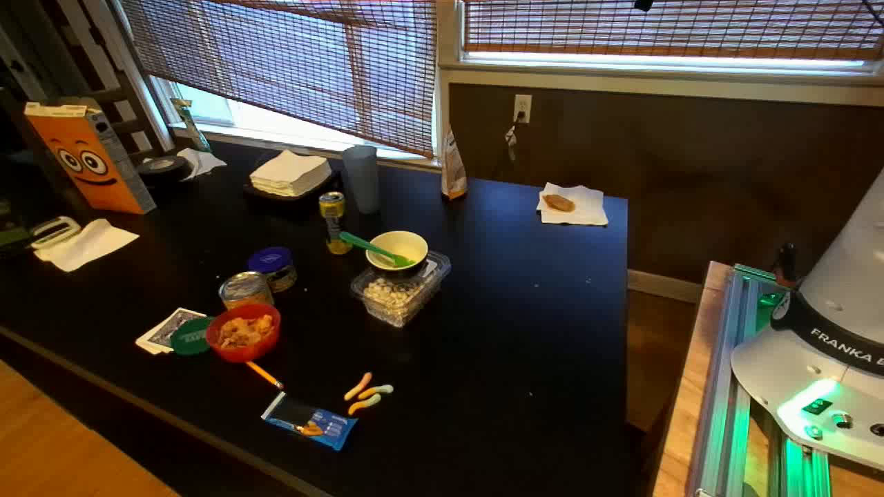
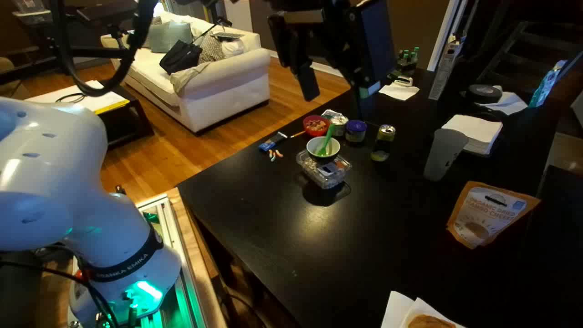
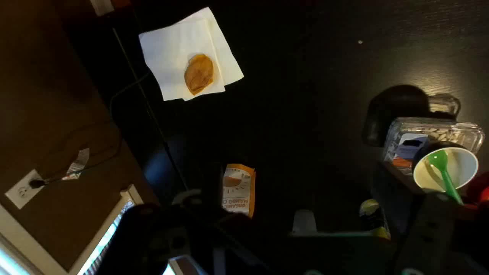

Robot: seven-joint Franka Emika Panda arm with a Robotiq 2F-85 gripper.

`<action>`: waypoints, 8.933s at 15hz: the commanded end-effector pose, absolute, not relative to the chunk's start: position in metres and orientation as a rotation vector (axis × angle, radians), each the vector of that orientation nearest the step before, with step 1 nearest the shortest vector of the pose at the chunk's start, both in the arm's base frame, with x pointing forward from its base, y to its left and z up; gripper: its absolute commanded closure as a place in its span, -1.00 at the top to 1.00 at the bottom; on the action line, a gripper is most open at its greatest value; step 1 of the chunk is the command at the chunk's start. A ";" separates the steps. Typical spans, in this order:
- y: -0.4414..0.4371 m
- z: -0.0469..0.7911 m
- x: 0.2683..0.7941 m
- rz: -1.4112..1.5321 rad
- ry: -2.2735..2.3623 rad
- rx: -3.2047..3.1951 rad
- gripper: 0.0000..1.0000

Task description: Put the red bowl on the right side of the clear object

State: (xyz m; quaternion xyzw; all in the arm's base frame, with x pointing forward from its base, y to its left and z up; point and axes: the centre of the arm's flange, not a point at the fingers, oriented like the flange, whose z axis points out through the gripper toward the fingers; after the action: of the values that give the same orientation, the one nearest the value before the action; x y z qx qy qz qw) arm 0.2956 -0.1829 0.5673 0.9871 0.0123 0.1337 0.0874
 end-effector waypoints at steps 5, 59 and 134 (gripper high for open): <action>-0.183 0.567 0.296 0.398 0.037 2.939 1.00; 0.320 0.352 0.520 0.271 -0.764 3.279 1.00; 0.207 0.307 0.594 0.219 -1.235 3.000 -0.98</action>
State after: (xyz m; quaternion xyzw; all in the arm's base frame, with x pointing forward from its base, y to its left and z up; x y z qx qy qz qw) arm 0.6374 0.2406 0.2730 0.9254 -0.3621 0.0812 -0.0773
